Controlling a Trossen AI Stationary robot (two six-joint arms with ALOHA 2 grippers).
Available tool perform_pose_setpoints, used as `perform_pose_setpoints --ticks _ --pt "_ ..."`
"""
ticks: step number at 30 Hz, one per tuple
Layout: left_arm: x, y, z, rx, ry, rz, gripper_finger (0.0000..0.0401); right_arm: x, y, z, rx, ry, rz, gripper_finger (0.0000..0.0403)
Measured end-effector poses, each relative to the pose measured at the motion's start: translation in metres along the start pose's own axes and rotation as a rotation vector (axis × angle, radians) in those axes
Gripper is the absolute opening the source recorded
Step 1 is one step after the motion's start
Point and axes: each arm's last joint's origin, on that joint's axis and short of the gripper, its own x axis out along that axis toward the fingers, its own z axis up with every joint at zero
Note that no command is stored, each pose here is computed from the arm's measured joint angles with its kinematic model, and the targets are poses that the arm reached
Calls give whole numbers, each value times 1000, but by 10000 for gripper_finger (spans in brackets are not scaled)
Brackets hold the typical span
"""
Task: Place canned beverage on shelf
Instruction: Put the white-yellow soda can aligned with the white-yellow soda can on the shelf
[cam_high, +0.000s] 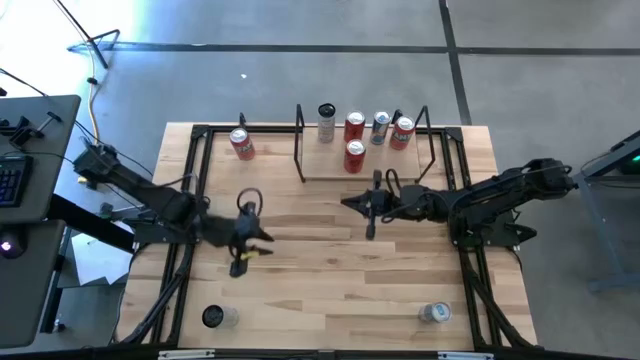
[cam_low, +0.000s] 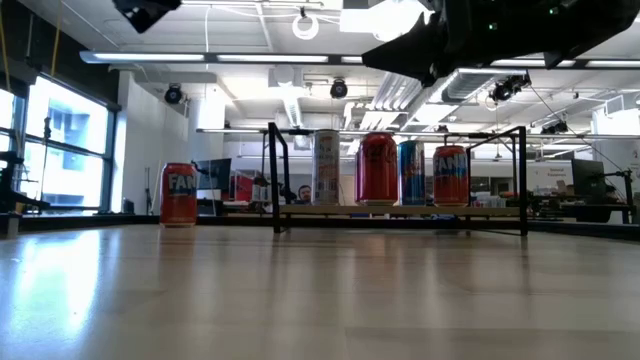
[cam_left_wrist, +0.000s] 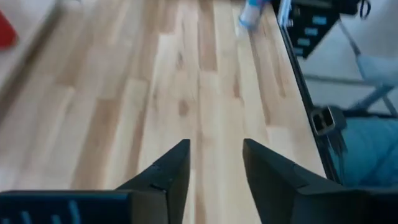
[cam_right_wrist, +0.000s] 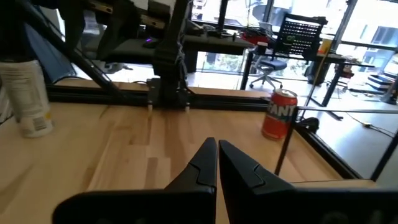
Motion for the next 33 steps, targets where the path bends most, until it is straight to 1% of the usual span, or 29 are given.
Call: perform_pose_setpoints --ticks 7,10,14,18,21,25,28,31,33 --pt "7 -31 -8 38 151 0 194 -3 11 1 -12 1 27 0" --pt "6 -41 -10 55 225 -13 205 -4 14 1 -18 -1 39 0" --pt "-3 -54 -5 49 343 -37 198 -4 15 1 -7 1 42 0" --pt "-7 -72 1 25 480 -94 182 -4 15 1 17 7 42 0" --pt "1 -86 0 -35 600 -144 167 -4 15 -1 39 19 43 0" --pt "19 -101 -4 -125 773 -223 149 -4 16 -3 62 44 44 0" --pt "29 -111 -5 -141 832 -217 146 -4 16 -5 77 66 46 0" --pt "31 -117 -1 -119 879 -174 153 -5 19 -7 81 83 55 0" --pt "30 -119 6 -91 886 -127 161 -5 22 -7 79 83 67 0"
